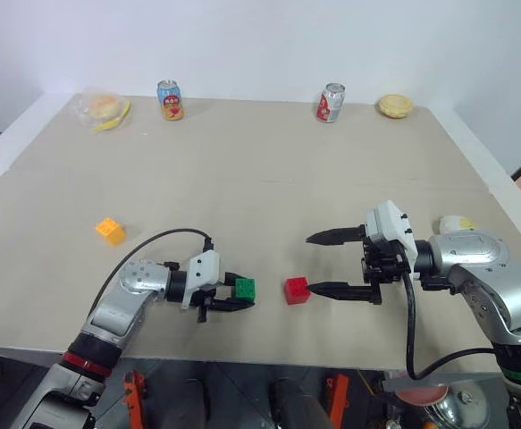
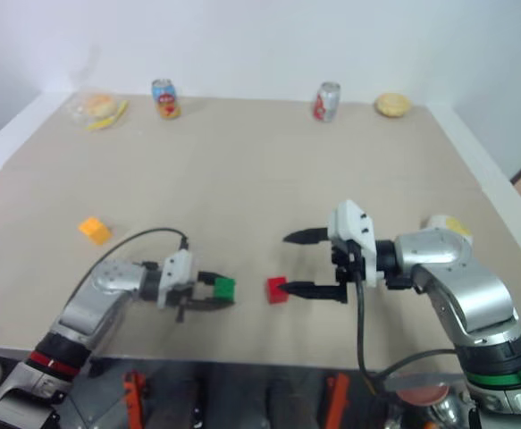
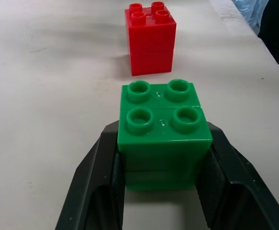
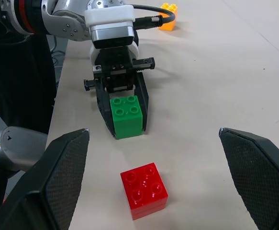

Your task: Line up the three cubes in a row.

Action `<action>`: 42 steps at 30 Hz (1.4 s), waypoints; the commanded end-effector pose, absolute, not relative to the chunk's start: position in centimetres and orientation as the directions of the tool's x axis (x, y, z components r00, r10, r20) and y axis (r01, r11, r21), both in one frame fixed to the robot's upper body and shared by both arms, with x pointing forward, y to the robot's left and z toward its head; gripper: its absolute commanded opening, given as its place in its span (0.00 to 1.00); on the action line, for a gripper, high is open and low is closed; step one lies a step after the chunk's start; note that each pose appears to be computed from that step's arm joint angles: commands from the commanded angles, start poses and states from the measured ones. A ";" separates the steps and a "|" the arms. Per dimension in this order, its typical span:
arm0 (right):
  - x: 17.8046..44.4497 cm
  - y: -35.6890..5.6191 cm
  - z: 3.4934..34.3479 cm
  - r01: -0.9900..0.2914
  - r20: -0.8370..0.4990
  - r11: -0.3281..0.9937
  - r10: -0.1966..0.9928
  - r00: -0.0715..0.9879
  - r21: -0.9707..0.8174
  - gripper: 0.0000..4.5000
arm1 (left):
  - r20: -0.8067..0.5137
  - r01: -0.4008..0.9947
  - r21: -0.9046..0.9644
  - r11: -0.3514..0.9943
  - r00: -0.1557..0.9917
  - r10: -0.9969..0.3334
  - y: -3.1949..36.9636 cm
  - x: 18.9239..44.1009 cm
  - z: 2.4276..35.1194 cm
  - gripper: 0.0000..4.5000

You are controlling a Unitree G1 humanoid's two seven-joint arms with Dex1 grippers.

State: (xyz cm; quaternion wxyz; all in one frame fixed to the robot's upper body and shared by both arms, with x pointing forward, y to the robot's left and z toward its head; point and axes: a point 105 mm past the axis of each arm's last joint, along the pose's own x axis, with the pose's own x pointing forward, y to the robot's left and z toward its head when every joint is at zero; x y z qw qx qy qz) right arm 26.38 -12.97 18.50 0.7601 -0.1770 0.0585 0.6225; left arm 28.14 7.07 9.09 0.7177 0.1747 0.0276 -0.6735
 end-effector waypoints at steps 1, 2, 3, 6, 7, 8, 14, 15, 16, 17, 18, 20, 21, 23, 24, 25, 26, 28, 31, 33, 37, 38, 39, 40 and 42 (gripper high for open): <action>26.0 -13.0 19.6 -0.957 -0.299 0.153 0.927 0.225 -0.245 1.00 | -0.265 0.974 0.222 0.040 0.100 -0.959 6.9 28.5 9.6 0.42; 26.0 -13.0 19.6 -0.957 -0.299 0.154 0.927 0.225 -0.245 1.00 | -0.260 0.976 0.213 0.047 0.103 -0.960 6.9 28.7 9.6 0.53; 26.0 -13.0 19.6 -0.957 -0.300 0.154 0.927 0.226 -0.245 1.00 | -0.258 0.977 0.209 0.047 0.101 -0.961 6.9 28.7 9.7 0.60; 26.0 -13.0 19.6 -0.957 -0.300 0.153 0.927 0.225 -0.245 1.00 | -0.253 0.977 0.207 0.045 0.098 -0.962 6.9 28.7 9.9 0.83; 26.1 -13.0 19.6 -0.957 -0.299 0.153 0.928 0.224 -0.245 1.00 | -0.251 0.977 0.210 0.045 0.099 -0.963 6.9 28.7 10.0 0.92; 26.1 -13.0 19.6 -0.957 -0.297 0.153 0.928 0.225 -0.245 1.00 | -0.247 0.975 0.216 0.045 0.099 -0.964 6.9 28.7 10.1 0.99; 26.2 -13.0 20.3 -0.959 -0.257 0.160 0.941 0.220 -0.234 1.00 | -0.167 0.967 0.237 0.094 0.136 -0.977 7.5 28.7 12.5 0.99; 26.2 -13.0 20.6 -0.959 -0.242 0.161 0.945 0.218 -0.234 1.00 | -0.138 0.964 0.235 0.127 0.163 -0.977 7.8 28.8 13.4 0.99; 26.2 -12.9 21.0 -0.959 -0.223 0.161 0.951 0.215 -0.234 1.00 | -0.102 0.957 0.231 0.174 0.202 -0.974 8.2 29.0 14.4 0.99; 26.2 -12.8 21.4 -0.959 -0.203 0.161 0.956 0.210 -0.234 1.00 | -0.070 0.948 0.229 0.221 0.243 -0.968 8.6 29.2 15.3 0.99; 26.1 -12.6 21.9 -0.960 -0.173 0.158 0.964 0.201 -0.232 1.00 | -0.032 0.933 0.224 0.282 0.297 -0.954 9.1 29.4 16.2 0.99; 26.0 -12.2 23.0 -0.960 -0.116 0.156 0.976 0.187 -0.234 1.00 | 0.032 0.886 0.224 0.405 0.409 -0.912 10.2 29.9 17.7 0.99; 26.2 -11.8 23.5 -0.957 -0.085 0.163 0.979 0.188 -0.241 1.00 | 0.051 0.853 0.233 0.467 0.469 -0.882 10.9 30.1 18.2 0.99; 26.8 -11.1 24.3 -0.952 -0.046 0.174 0.980 0.191 -0.252 1.00 | 0.067 0.790 0.257 0.556 0.560 -0.826 12.5 30.5 18.9 0.99; 27.1 -10.7 24.4 -0.950 -0.037 0.174 0.981 0.190 -0.259 1.00 | 0.068 0.765 0.257 0.590 0.595 -0.801 13.4 30.6 19.1 0.99; 27.5 -10.1 24.5 -0.949 -0.030 0.172 0.982 0.186 -0.264 1.00 | 0.062 0.740 0.260 0.621 0.629 -0.775 14.7 30.8 19.1 0.99; 27.8 -9.7 24.6 -0.949 -0.024 0.168 0.983 0.181 -0.268 1.00 | 0.053 0.716 0.264 0.646 0.658 -0.751 15.8 31.0 19.1 0.99; 28.4 -8.8 24.6 -0.948 -0.021 0.155 0.986 0.167 -0.276 1.00 | 0.031 0.673 0.274 0.687 0.708 -0.706 18.3 31.4 19.0 0.99; 28.9 -8.0 24.6 -0.948 -0.023 0.129 0.990 0.142 -0.292 1.00 | 0.011 0.602 0.280 0.748 0.777 -0.629 22.1 31.9 19.1 0.99; 29.1 -7.6 24.7 -0.947 -0.020 0.120 0.991 0.131 -0.297 1.00 | 0.002 0.567 0.283 0.774 0.806 -0.591 23.9 32.1 19.1 0.99; 29.1 -7.2 24.6 -0.947 -0.020 0.103 0.993 0.114 -0.303 1.00 | -0.054 0.518 0.289 0.805 0.849 -0.526 27.2 32.5 17.9 0.99; 29.1 -7.2 24.6 -0.948 -0.021 0.102 0.993 0.114 -0.302 1.00 | -0.062 0.508 0.283 0.814 0.856 -0.513 27.9 32.7 17.6 0.99; 29.0 -7.2 24.5 -0.948 -0.021 0.102 0.993 0.114 -0.302 1.00 | -0.071 0.502 0.280 0.818 0.861 -0.504 28.4 32.8 17.4 0.99; 29.0 -7.2 24.5 -0.948 -0.022 0.102 0.993 0.114 -0.301 1.00 | -0.081 0.495 0.277 0.824 0.866 -0.493 28.9 33.1 17.0 0.99; 28.9 -7.2 24.4 -0.948 -0.023 0.103 0.993 0.115 -0.300 1.00 | -0.101 0.483 0.272 0.832 0.874 -0.475 29.8 33.6 16.3 0.99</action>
